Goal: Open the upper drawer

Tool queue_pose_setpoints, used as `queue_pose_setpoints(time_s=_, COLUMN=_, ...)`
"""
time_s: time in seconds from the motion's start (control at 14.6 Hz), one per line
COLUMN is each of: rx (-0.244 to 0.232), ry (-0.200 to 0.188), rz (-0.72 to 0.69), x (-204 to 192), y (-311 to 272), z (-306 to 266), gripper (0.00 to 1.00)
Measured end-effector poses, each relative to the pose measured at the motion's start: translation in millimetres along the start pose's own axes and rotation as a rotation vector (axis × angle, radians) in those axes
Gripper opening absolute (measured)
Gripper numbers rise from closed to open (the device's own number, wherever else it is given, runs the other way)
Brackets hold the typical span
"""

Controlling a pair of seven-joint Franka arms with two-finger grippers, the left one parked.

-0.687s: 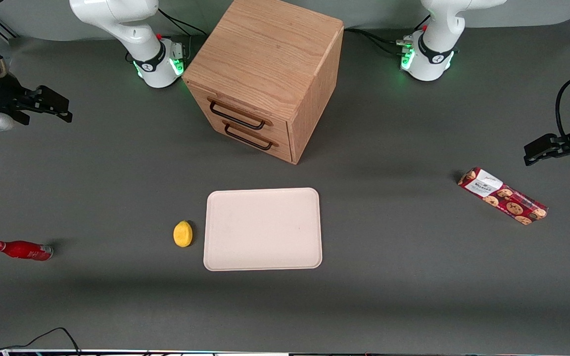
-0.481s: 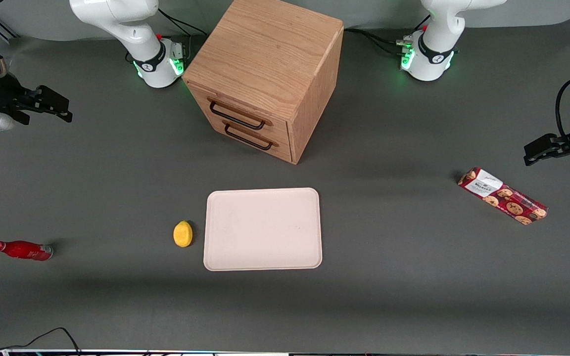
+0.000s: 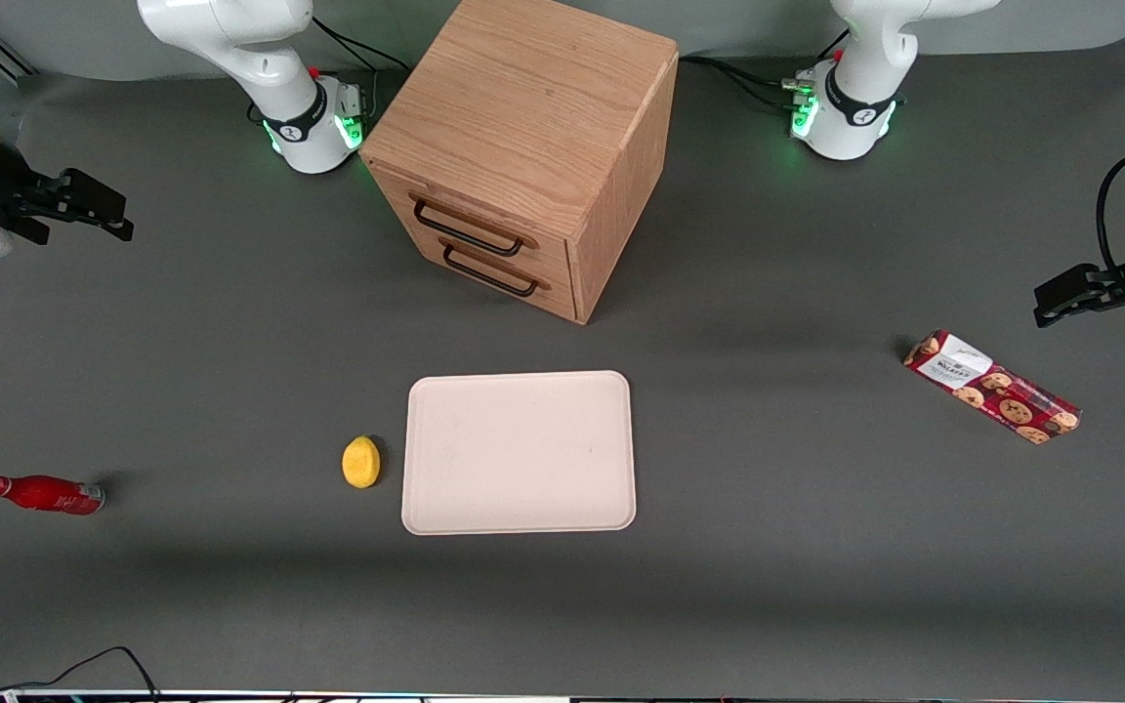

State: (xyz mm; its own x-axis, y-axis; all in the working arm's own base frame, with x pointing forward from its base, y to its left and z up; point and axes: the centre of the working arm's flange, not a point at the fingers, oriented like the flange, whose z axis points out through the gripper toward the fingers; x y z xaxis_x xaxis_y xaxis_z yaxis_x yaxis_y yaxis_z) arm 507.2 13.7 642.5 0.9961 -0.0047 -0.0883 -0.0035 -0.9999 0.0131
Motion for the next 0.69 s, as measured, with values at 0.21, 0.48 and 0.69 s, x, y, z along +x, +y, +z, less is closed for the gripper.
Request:
queue_pose_setpoints(time_s=0.21, rx=0.001, ry=0.001, rz=0.005, x=-0.1, y=2.7, z=-0.7, gripper=1.00)
queue_pose_setpoints(time_s=0.48, rx=0.001, ry=0.002, rz=0.006, x=-0.2, y=2.9, z=-1.3, gripper=1.00)
queue_pose_setpoints(time_s=0.69, rx=-0.002, ry=0.004, rz=-0.007, x=-0.7, y=-4.1, z=-2.5, gripper=1.00)
